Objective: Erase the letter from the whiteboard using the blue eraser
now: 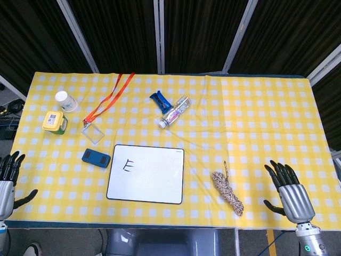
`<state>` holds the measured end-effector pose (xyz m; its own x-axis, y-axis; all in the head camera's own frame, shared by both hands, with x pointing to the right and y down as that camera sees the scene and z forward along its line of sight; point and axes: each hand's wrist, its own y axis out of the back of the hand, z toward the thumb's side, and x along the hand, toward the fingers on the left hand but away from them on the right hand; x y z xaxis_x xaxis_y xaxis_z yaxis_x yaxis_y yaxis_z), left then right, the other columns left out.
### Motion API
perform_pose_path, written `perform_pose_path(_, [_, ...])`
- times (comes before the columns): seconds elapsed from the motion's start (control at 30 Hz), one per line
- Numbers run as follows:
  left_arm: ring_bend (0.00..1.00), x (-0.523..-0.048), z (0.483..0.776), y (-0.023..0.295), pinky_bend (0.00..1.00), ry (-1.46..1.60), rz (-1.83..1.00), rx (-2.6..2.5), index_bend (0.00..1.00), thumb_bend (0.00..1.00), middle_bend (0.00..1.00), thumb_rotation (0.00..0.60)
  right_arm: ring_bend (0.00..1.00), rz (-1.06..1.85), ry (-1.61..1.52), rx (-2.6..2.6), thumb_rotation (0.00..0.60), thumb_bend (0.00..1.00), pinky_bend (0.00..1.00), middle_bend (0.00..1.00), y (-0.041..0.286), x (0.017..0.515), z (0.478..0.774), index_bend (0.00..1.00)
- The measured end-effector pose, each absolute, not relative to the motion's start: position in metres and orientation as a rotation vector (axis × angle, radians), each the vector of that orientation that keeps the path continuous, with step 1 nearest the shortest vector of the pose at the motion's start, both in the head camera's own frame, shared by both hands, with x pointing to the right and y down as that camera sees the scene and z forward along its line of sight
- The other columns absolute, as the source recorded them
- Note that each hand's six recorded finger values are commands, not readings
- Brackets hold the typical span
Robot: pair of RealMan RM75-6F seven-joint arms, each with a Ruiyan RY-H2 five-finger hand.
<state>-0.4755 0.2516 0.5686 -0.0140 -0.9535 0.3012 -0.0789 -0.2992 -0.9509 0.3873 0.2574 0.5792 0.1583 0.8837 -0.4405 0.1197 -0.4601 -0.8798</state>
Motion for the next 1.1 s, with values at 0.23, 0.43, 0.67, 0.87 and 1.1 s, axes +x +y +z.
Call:
perform_pose_path(0.23, [0.0,-0.475,0.57,0.252,0.0,1.117,-1.42,-1.482,0.0,0.02,0.0,0.6,0.0,1.363,-0.971,-1.724,0.6,0.07,0.0,0.0,0.257,0.388,0.579,0.01])
perform_pose_path(0.43, [0.0,-0.473,0.572,0.252,0.0,1.109,-1.419,-1.489,0.0,0.02,0.0,0.6,0.0,1.348,-0.985,-1.721,0.6,0.07,0.0,0.0,0.255,0.387,0.576,0.01])
perform_pose_path(0.67, [0.0,-0.469,0.578,0.251,0.0,1.067,-1.425,-1.511,0.0,0.03,0.0,0.6,0.0,1.348,-1.003,-1.719,0.6,0.07,0.0,0.0,0.253,0.389,0.574,0.01])
perform_pose_path(0.87, [0.0,-0.458,0.587,0.242,0.08,0.993,-1.406,-1.532,0.0,0.07,0.0,0.6,0.0,1.36,-1.006,-1.727,0.6,0.07,0.0,0.0,0.252,0.392,0.575,0.01])
perform_pose_path(1.1, [0.06,-0.437,0.61,0.217,0.13,0.822,-1.405,-1.586,0.09,0.15,0.0,0.6,0.0,1.356,-1.021,-1.73,0.6,0.07,0.0,0.0,0.251,0.393,0.573,0.01])
